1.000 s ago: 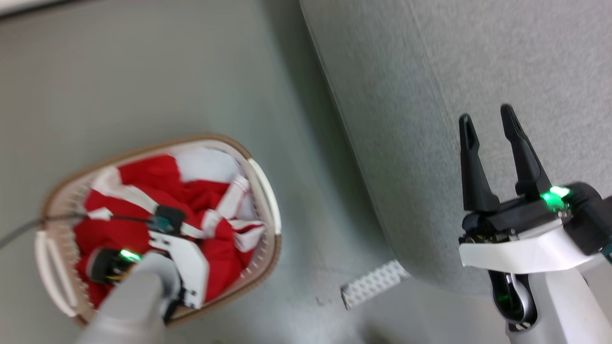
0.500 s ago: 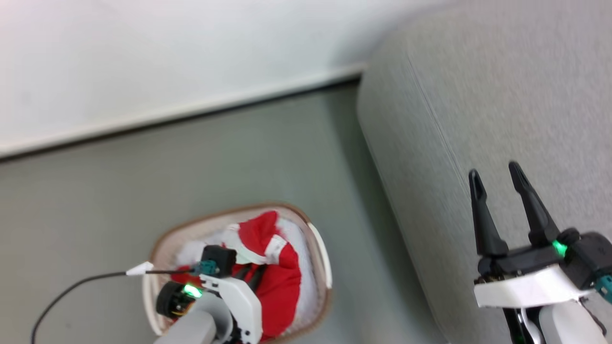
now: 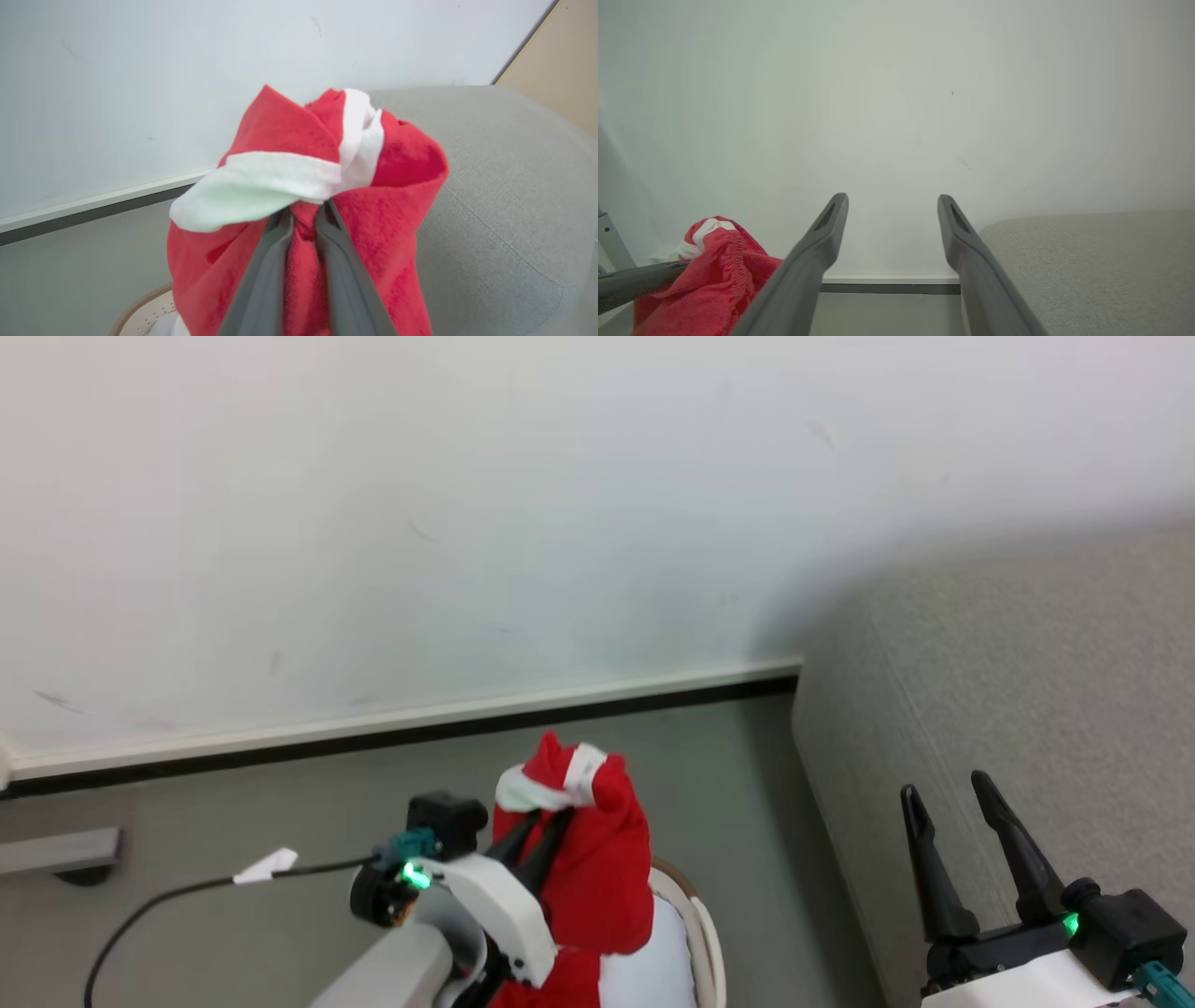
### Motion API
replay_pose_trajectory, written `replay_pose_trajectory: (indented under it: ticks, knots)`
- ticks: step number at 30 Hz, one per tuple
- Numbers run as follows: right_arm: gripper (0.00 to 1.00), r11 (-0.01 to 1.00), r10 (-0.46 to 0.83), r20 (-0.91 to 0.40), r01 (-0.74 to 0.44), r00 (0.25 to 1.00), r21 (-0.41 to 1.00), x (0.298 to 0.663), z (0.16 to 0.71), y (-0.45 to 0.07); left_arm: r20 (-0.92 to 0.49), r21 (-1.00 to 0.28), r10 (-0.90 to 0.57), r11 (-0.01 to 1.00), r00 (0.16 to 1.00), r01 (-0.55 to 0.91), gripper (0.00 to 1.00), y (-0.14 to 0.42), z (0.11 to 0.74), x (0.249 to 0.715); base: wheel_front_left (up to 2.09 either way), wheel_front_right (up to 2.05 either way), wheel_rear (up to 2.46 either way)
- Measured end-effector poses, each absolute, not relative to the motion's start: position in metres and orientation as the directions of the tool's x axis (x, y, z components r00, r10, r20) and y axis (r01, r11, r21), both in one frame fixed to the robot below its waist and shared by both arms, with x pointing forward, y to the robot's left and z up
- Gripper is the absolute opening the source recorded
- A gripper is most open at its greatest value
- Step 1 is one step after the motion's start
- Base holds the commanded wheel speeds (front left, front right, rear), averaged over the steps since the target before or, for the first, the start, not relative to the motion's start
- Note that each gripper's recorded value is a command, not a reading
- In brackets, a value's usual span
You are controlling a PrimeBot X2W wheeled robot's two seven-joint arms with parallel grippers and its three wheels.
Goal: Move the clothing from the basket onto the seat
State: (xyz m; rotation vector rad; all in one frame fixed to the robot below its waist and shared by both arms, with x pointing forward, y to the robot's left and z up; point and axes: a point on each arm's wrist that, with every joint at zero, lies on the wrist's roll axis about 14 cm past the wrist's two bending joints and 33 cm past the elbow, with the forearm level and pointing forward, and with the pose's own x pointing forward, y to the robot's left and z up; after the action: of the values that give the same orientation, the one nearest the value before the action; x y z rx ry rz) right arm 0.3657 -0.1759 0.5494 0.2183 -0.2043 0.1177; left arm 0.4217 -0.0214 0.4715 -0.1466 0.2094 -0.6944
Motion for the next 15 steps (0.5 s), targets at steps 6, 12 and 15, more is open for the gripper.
replay_pose_trajectory:
  ticks: [6,12,15]
  knots:
    - [1.0,0.958,0.144,0.235,-0.195,0.961,0.21,0.36,0.556,-0.157,0.047,-0.147,-0.624,0.768,0.78,0.623,0.0,-0.01,0.541,0.43,0.0,0.0,0.0]
    - [1.0,0.951,0.167,0.233,-0.219,0.958,0.219,0.354,0.554,-0.148,0.179,-0.132,-0.598,0.773,0.782,0.621,0.0,-0.003,0.586,0.428,0.0,0.0,0.0]
    - [1.0,0.949,0.175,0.223,-0.225,0.959,0.222,0.352,0.55,-0.145,0.227,-0.128,-0.592,0.769,0.773,0.626,0.0,-0.004,0.601,0.424,0.0,0.0,0.0]
